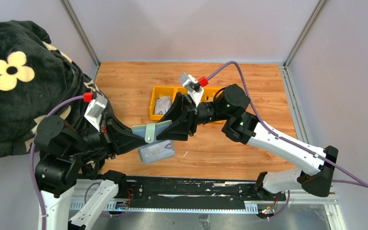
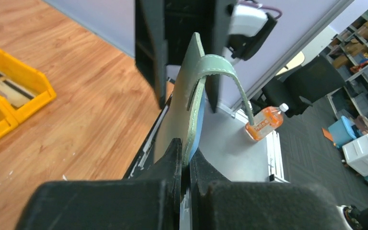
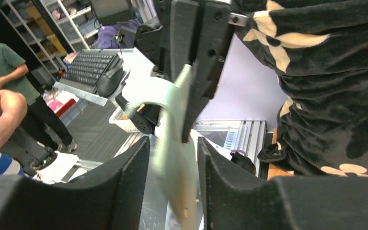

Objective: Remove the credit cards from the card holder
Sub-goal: Open the card holder.

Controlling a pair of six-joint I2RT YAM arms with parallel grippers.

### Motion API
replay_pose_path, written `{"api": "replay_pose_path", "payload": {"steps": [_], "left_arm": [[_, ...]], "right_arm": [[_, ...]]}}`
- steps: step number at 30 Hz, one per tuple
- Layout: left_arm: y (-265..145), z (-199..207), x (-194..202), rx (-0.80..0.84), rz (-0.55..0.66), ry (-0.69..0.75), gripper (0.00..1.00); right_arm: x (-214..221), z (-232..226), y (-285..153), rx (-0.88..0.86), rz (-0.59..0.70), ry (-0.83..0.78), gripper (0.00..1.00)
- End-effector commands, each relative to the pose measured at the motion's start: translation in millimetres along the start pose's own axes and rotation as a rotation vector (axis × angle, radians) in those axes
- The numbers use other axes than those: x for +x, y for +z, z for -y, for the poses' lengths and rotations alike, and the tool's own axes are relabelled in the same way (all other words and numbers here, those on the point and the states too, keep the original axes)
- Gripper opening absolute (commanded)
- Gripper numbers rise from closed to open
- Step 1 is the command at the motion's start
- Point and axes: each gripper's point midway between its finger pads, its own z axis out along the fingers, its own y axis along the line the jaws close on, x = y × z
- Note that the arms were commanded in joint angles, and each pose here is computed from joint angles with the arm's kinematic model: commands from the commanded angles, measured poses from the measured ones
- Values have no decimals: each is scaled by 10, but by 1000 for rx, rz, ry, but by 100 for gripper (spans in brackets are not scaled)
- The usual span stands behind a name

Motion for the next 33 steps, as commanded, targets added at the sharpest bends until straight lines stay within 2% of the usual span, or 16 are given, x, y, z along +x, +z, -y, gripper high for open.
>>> {"api": "replay_pose_path", "payload": {"steps": [1, 5, 10, 17, 23, 26, 31, 33], "left_arm": [[-10, -175, 143, -63, -66, -5, 0], [-41, -275, 157, -123, -62, 47, 0], [-41, -268, 177, -112, -71, 53, 0], [-50, -181, 250, -55, -100, 53, 0], [-65, -134, 268, -34, -109, 81, 0], [-67, -116, 275, -22, -114, 80, 0], [-64, -160, 310, -29, -123, 84, 0], [-66, -178, 307, -39, -120, 94, 4]], "right_arm": [[-33, -263, -41, -89, -77, -78, 47], [-27, -219, -116, -13, -132, -153, 48], [139, -64, -142, 88, -320, -235, 46], [277, 33, -173, 95, -455, -290, 54], [335, 130, -153, 109, -545, -324, 55], [351, 160, -114, 102, -566, -325, 49], [390, 122, 6, 61, -576, -314, 29], [429, 109, 28, 49, -586, -301, 21]]}}
